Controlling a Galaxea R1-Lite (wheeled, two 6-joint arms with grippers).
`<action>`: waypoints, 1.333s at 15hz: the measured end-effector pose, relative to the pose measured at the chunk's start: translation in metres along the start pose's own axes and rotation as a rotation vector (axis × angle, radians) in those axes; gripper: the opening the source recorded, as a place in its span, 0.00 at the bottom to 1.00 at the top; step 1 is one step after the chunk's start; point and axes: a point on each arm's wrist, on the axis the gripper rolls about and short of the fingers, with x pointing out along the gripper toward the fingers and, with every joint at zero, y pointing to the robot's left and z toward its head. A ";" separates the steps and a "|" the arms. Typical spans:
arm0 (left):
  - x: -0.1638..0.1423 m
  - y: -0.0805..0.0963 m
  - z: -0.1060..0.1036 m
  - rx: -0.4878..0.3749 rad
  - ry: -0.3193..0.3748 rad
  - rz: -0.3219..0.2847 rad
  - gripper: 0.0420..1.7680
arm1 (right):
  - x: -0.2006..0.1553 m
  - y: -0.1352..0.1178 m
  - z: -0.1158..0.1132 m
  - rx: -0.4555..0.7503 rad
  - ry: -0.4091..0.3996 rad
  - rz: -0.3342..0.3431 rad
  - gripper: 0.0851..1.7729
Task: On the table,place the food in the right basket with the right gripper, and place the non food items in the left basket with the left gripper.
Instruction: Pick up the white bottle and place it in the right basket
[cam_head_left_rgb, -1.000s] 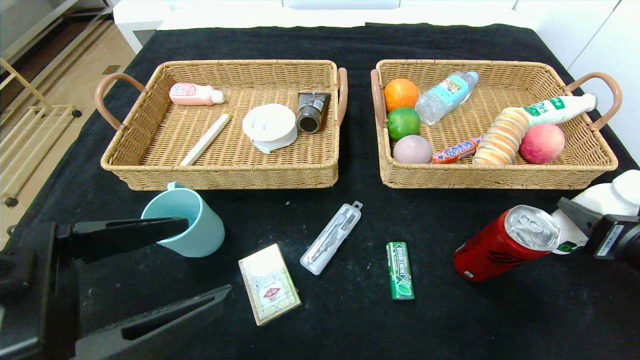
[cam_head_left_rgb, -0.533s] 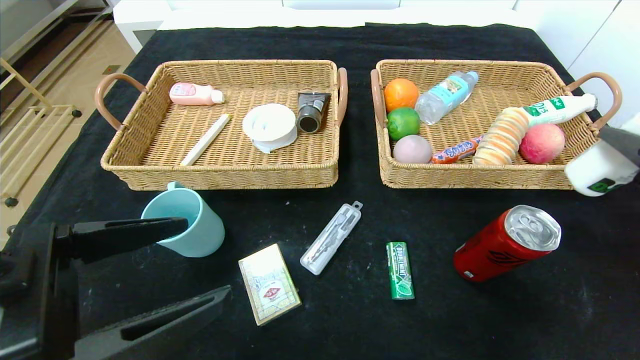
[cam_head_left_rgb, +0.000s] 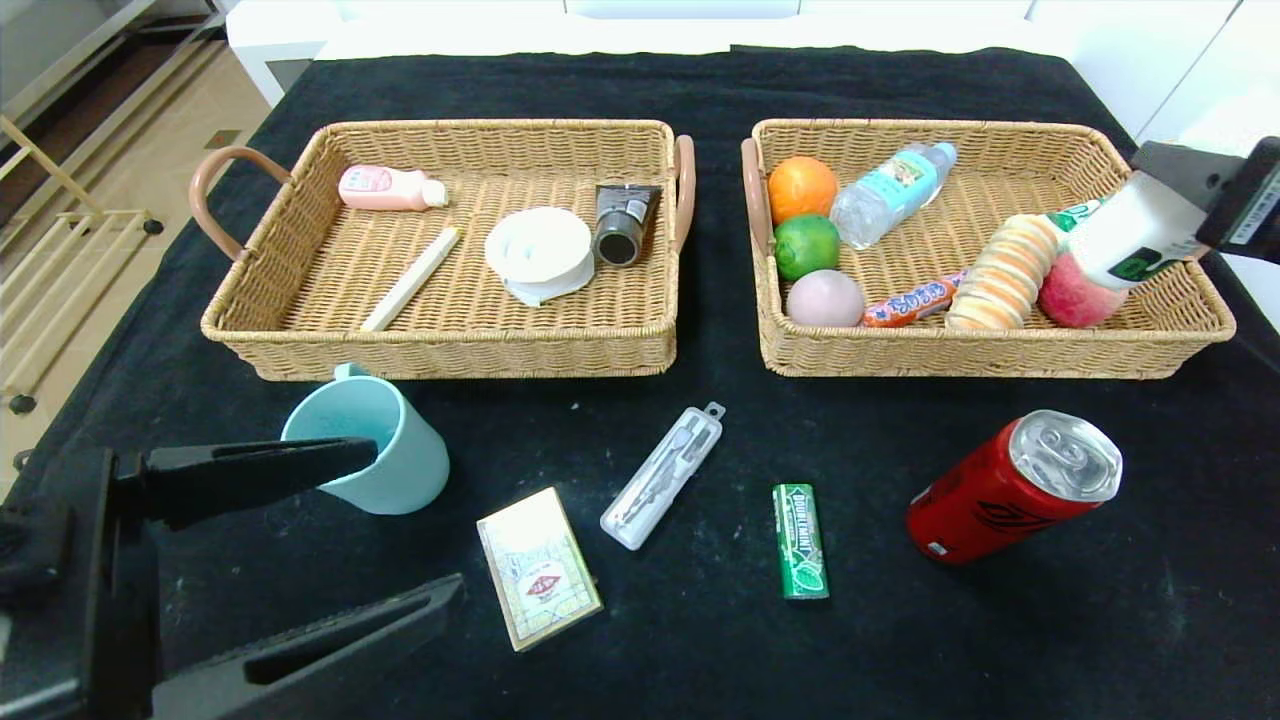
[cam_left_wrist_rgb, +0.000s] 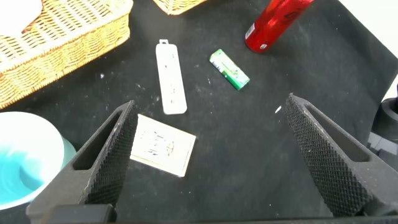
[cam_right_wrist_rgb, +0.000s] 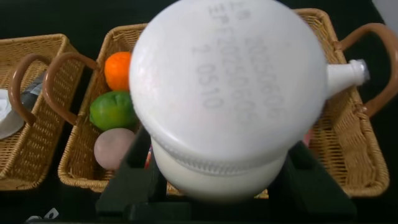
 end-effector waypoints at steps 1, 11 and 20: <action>0.000 0.000 0.000 0.000 0.002 0.000 0.97 | 0.007 0.004 -0.001 0.002 0.005 0.011 0.50; 0.002 0.000 -0.002 -0.002 0.015 -0.001 0.97 | 0.073 0.044 -0.018 0.005 0.038 0.109 0.49; 0.003 0.000 -0.003 -0.003 0.021 -0.001 0.97 | 0.101 0.048 -0.032 -0.008 0.057 0.106 0.49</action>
